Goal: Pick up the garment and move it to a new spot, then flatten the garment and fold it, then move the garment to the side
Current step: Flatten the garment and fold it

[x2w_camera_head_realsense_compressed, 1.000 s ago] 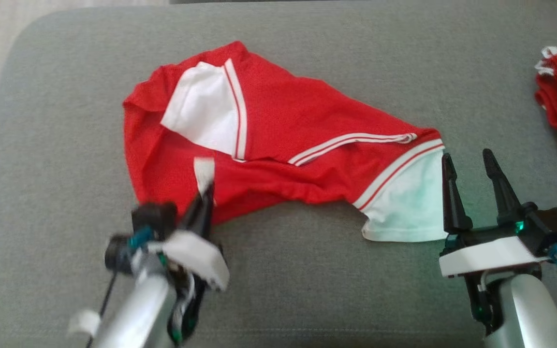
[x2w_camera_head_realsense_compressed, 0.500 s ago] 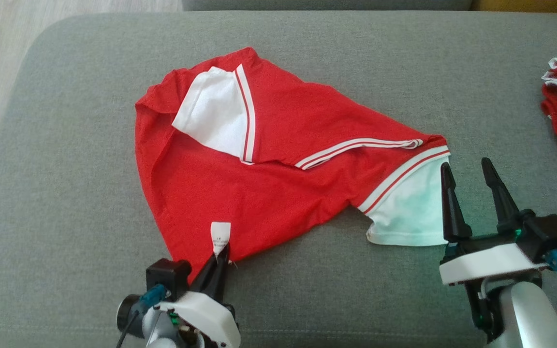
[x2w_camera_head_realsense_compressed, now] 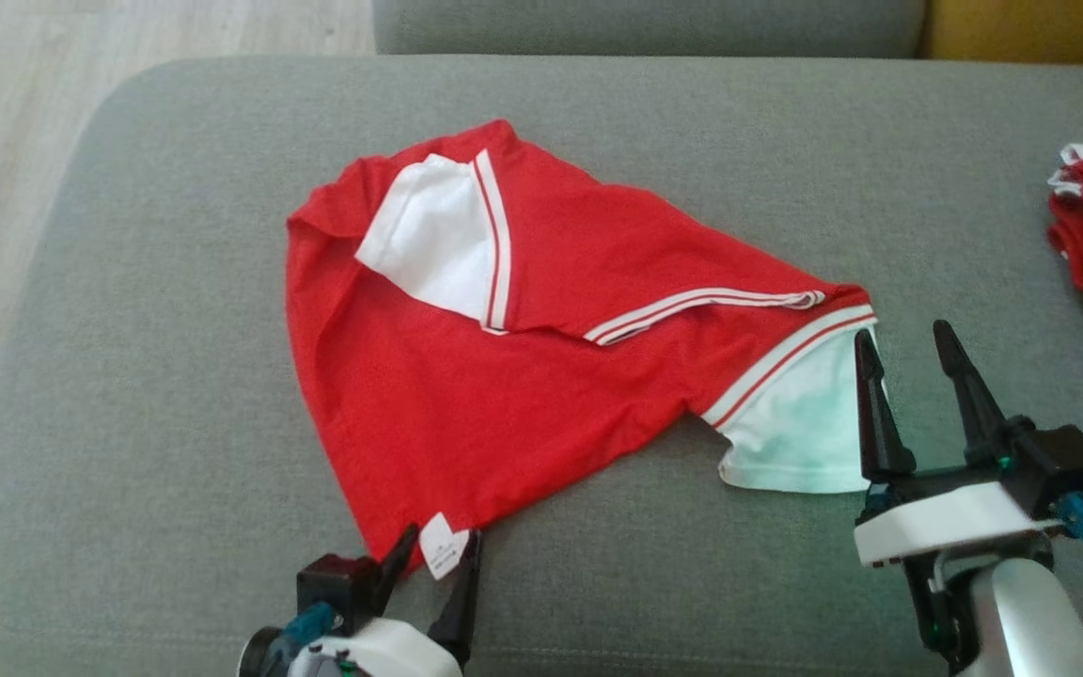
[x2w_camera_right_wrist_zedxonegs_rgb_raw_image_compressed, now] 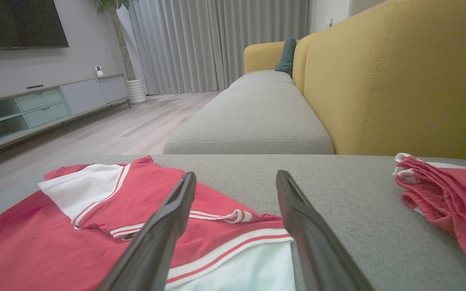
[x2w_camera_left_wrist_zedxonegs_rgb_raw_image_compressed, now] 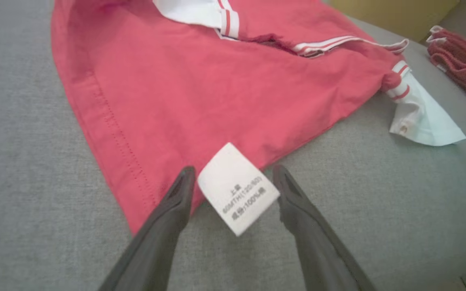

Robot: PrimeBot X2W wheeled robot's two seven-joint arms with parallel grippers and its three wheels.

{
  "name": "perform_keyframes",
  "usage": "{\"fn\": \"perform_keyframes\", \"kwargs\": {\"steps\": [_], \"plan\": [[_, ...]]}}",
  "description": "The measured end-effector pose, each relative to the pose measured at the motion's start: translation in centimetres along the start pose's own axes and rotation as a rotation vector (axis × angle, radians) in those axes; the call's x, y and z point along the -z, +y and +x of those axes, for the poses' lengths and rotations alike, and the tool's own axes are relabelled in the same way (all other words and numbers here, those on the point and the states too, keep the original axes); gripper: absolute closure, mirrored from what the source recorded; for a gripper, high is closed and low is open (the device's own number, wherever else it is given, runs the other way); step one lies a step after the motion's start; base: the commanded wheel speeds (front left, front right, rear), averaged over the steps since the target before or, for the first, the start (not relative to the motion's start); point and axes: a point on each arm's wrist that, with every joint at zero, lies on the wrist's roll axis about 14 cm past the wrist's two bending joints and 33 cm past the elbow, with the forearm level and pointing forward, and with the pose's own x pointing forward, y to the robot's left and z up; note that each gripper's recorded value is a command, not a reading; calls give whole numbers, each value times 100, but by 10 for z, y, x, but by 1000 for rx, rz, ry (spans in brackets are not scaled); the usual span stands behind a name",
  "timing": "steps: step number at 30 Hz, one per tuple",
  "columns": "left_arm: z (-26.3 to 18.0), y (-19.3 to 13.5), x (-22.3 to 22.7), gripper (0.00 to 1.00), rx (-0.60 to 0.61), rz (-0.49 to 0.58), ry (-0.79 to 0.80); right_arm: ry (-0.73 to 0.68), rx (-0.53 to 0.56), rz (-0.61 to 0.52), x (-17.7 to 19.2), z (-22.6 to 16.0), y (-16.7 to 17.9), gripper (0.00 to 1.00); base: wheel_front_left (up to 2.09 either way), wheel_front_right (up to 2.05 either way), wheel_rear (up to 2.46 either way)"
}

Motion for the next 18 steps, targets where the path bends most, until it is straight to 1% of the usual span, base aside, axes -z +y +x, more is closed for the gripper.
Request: {"fn": "perform_keyframes", "kwargs": {"steps": [2,7,8,10,14,18], "plan": [[-4,0,-8,0,-7,-10,-43,7,-13,-8,1,0,4,0,0,0,0],[-12,12,-48,0,-65,-19,-199,40,-69,-46,5,8,21,0,0,0,0],[-15,17,-63,0,-88,-16,-254,53,-98,-67,6,17,30,0,0,0,0],[-17,24,-79,0,-116,-16,-306,65,-136,-95,4,31,42,0,0,0,0],[-20,35,-102,0,-155,-1,-380,83,-214,-148,-4,70,64,0,0,0,0],[-23,48,-105,0,-205,-8,-395,163,-253,-205,4,108,65,0,0,0,0]]}}
